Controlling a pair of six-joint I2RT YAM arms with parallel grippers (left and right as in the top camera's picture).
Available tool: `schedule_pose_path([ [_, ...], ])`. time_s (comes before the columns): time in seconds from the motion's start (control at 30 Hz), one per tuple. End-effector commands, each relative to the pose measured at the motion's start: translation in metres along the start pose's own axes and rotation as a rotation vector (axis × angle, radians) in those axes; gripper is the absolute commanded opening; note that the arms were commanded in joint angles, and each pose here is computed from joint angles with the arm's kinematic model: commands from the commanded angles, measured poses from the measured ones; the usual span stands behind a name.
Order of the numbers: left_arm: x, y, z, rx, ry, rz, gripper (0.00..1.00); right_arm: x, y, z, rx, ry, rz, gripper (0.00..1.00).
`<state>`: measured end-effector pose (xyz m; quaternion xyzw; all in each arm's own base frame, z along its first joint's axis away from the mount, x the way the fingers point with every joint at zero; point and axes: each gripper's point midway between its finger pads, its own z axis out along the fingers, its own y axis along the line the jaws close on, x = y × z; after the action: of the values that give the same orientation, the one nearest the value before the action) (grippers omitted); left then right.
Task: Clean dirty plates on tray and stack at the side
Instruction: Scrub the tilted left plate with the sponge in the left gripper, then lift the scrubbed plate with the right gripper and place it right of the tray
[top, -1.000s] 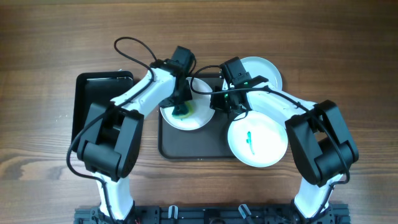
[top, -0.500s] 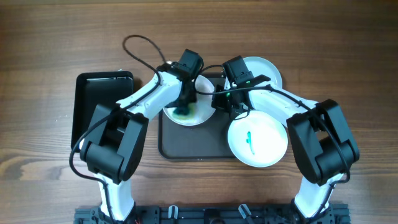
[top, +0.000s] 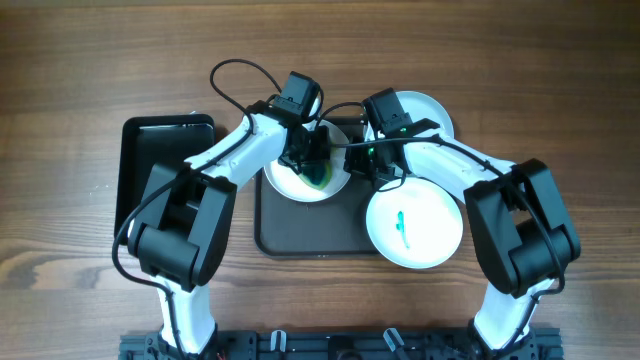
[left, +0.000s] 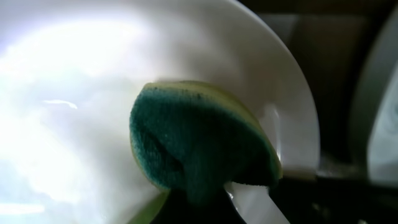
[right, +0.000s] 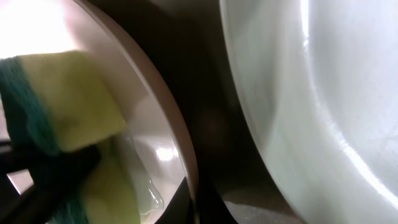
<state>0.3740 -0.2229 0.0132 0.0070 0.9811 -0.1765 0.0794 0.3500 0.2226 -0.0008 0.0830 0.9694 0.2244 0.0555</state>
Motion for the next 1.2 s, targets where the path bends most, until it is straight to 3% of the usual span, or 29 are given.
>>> schedule_pose_path([
  [0.0, -0.026, 0.057, -0.004, -0.317, -0.180, -0.137, 0.04, 0.008, -0.018, 0.011, 0.064, 0.019, 0.009, 0.04],
  [0.1, -0.035, 0.088, -0.021, -0.497, -0.288, -0.219, 0.04, 0.008, -0.018, 0.011, 0.064, 0.019, 0.009, 0.04],
  [0.17, -0.040, 0.091, -0.028, -0.520, -0.318, -0.241, 0.04, 0.008, -0.018, 0.011, 0.065, 0.021, 0.007, 0.04],
  [0.37, -0.054, 0.056, -0.072, -0.295, -0.204, -0.295, 0.04, 0.008, -0.018, 0.011, 0.065, 0.022, -0.008, 0.04],
  [0.63, -0.032, 0.069, -0.160, -0.255, -0.129, -0.337, 0.04, 0.002, -0.019, -0.031, 0.145, -0.061, -0.066, 0.04],
  [0.83, -0.029, 0.077, -0.169, -0.267, -0.118, -0.292, 0.04, -0.009, -0.003, -0.113, 0.431, -0.411, -0.272, 0.04],
  [1.17, -0.030, 0.076, -0.169, -0.263, -0.124, -0.290, 0.04, 0.013, 0.052, -0.220, 0.955, -1.038, -0.593, 0.04],
])
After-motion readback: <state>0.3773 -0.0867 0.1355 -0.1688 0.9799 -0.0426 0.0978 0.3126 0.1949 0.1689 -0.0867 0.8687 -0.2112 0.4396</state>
